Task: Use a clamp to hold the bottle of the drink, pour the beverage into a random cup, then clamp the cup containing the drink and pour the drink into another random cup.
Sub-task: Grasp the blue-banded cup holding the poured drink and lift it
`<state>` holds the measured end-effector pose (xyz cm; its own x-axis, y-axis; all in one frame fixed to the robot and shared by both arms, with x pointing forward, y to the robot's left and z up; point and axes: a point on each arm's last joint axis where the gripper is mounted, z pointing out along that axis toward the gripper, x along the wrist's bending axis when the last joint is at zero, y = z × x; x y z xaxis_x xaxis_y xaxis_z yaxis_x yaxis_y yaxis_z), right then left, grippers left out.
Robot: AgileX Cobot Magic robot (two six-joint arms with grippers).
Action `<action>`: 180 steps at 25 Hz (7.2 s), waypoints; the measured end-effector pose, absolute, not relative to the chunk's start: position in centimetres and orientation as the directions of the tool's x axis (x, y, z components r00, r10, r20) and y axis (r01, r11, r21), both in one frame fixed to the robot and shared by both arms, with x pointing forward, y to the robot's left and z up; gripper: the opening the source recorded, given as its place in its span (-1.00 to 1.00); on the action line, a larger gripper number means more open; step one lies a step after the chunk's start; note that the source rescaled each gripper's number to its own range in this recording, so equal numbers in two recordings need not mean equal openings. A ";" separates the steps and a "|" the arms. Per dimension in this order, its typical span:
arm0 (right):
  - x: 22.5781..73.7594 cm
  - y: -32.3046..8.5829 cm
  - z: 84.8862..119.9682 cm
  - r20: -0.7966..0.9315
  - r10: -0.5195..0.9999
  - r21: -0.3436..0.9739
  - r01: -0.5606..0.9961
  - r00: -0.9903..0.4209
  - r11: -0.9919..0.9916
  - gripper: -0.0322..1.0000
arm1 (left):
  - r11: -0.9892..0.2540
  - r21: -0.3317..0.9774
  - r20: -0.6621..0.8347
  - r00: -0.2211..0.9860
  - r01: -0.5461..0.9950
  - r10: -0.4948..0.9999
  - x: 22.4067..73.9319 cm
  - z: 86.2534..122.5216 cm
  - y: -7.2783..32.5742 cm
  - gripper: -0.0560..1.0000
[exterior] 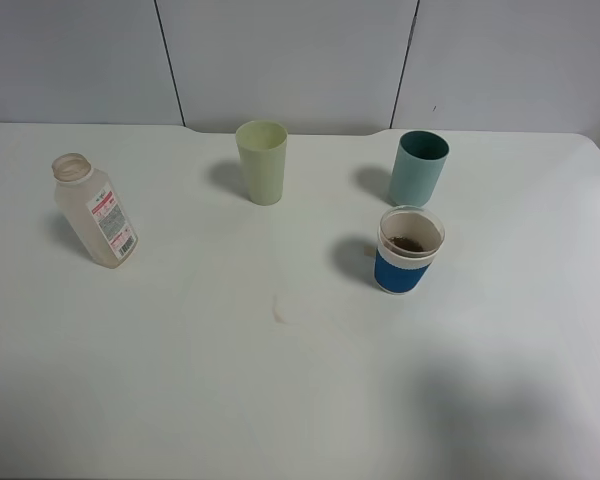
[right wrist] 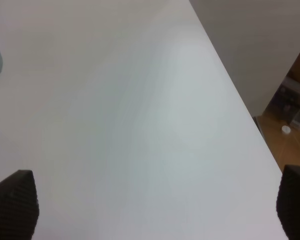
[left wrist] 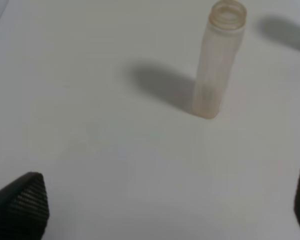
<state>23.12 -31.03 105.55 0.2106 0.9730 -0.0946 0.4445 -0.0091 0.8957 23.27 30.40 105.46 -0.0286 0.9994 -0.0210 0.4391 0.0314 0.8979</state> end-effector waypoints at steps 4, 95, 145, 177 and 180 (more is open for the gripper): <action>23.1 -31.0 105.6 -0.095 0.973 0.896 0.445 0.211 -0.009 0.70 | 0.031 0.898 -0.021 -0.028 0.439 0.999 23.3 105.5 30.4 1.00; 46.5 -23.1 107.9 -0.311 0.877 0.899 0.185 -0.367 0.397 0.70 | 0.031 0.898 -0.022 -0.025 0.439 0.999 23.3 105.5 30.4 1.00; 39.8 -23.9 91.8 0.000 0.942 0.704 0.668 -0.337 0.239 0.70 | 0.030 0.898 -0.021 -0.025 0.439 0.999 23.3 105.5 30.4 1.00; 43.9 -21.3 82.9 -0.164 0.823 0.842 0.358 -0.543 0.404 0.62 | 0.030 0.898 -0.021 -0.025 0.439 0.999 23.3 105.5 30.4 1.00; 44.2 -21.0 82.8 -0.162 0.813 0.845 0.348 -0.559 0.407 0.62 | 0.030 0.898 -0.021 -0.025 0.439 0.999 23.3 105.5 30.4 1.00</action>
<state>44.17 -20.99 82.82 -0.5586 0.8135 -0.1621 0.3479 0.4071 0.8445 23.28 30.37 105.46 -0.0247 0.9995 -0.0209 0.4393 0.0297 0.8978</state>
